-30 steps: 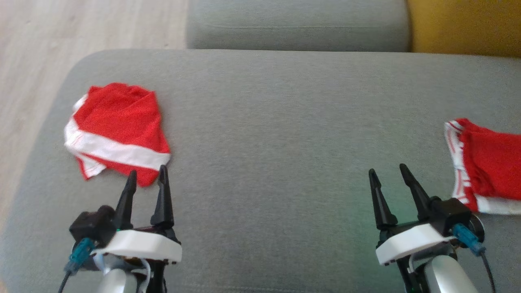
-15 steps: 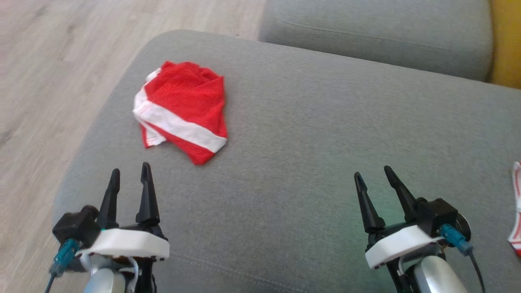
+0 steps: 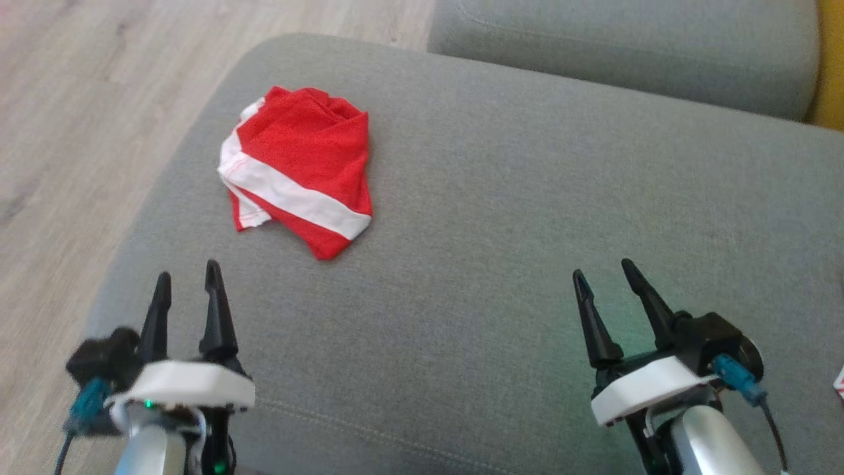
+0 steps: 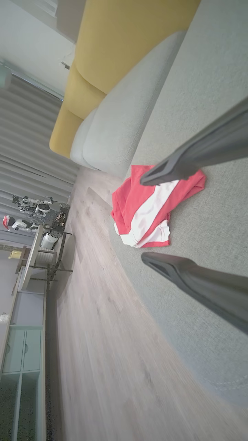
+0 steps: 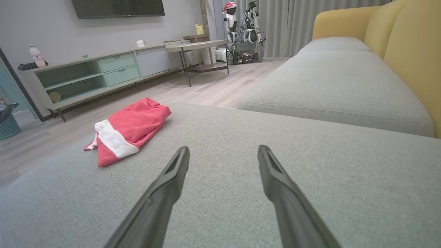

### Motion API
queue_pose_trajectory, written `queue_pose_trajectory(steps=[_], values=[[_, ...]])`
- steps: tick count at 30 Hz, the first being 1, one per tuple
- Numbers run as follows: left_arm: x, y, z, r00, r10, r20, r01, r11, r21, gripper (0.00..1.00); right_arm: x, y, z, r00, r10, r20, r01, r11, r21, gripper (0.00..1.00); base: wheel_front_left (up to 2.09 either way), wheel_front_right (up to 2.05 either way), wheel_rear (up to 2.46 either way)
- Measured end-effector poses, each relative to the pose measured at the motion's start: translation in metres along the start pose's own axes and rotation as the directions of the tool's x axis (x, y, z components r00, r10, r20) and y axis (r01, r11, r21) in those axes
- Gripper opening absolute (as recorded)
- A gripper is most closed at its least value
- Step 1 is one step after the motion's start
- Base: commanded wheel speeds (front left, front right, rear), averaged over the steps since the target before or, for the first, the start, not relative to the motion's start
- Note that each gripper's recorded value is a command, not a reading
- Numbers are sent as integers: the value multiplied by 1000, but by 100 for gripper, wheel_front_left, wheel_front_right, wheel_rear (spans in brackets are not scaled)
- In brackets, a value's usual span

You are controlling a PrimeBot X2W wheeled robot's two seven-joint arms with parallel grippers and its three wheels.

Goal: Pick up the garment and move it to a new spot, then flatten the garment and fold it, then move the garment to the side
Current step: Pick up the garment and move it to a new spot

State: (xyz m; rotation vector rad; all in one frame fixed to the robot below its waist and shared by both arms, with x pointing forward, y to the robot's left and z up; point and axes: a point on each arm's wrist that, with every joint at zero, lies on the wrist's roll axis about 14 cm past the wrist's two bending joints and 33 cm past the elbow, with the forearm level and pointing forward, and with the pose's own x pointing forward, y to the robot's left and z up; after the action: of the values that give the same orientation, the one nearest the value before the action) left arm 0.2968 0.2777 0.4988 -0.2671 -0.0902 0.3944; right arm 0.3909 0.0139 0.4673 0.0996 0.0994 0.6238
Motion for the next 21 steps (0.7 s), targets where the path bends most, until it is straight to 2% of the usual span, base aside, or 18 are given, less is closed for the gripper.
queue_pose_trajectory(steps=[5,11,16,21], values=[[34,-6,-13,998,-31,-46,34,997,62,100,3,-18,-1,999,-44,-9,44,999,-5,100,0,0,0],[111,-13,-29,977,-74,-202,109,980,168,100,11,-53,4,993,-120,6,120,992,-26,100,0,0,0],[149,-12,-62,920,-56,-387,161,956,244,100,11,-82,2,982,-189,5,189,982,-25,100,0,0,0],[167,-12,-104,836,-23,-549,229,923,310,100,7,-102,-3,972,-237,-2,237,971,-21,100,0,0,0]])
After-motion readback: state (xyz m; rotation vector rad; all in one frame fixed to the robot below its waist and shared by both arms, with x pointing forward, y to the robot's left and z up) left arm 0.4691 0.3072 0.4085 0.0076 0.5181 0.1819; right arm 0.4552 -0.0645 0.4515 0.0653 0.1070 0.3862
